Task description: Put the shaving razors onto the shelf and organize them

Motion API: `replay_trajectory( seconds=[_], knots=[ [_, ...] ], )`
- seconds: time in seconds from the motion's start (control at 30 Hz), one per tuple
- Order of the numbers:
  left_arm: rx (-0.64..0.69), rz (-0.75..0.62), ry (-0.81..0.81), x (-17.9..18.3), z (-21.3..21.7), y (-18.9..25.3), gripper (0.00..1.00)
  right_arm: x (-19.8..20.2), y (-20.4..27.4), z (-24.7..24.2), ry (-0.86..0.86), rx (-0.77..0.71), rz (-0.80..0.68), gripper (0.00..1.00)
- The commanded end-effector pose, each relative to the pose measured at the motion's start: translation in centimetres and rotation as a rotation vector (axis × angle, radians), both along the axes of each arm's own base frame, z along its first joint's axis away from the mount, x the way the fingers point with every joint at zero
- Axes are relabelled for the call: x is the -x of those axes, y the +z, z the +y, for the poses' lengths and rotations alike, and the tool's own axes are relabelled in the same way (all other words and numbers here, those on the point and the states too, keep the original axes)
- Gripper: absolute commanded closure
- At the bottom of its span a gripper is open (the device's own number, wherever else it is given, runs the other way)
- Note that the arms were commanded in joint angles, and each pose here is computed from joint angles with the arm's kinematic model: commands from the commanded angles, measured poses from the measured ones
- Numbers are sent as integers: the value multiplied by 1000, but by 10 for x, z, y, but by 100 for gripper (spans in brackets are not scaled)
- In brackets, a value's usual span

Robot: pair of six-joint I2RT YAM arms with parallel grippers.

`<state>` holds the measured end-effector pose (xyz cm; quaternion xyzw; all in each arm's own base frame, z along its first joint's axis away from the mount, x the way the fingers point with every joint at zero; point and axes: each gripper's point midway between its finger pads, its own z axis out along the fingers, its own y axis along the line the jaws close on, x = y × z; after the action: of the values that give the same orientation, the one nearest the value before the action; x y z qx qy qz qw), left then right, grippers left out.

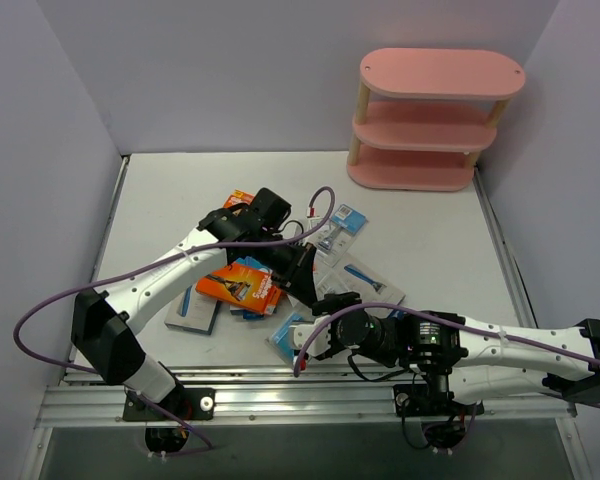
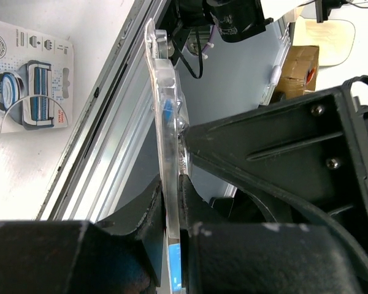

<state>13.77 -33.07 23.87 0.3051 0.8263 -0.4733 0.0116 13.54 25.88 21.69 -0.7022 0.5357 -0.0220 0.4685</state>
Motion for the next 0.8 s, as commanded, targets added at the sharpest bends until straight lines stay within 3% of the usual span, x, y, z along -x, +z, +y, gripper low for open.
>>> replay_trajectory(
  seconds=[0.0, 0.3, 0.6, 0.77],
  knots=[
    [189, -72, -69, 3, -22, 51, 98, 12, 5, 20, 52, -75, 54, 68],
    [245, -61, -66, 0, -30, 66, 98, 20, 1, 27, 73, -109, 96, 76],
    [241, -40, -70, -2, -33, 60, 97, 18, 1, 27, 55, -120, 92, 93],
    [229, -54, -52, -8, -37, 57, 68, 19, 0, 26, 47, -136, 104, 100]
  ],
)
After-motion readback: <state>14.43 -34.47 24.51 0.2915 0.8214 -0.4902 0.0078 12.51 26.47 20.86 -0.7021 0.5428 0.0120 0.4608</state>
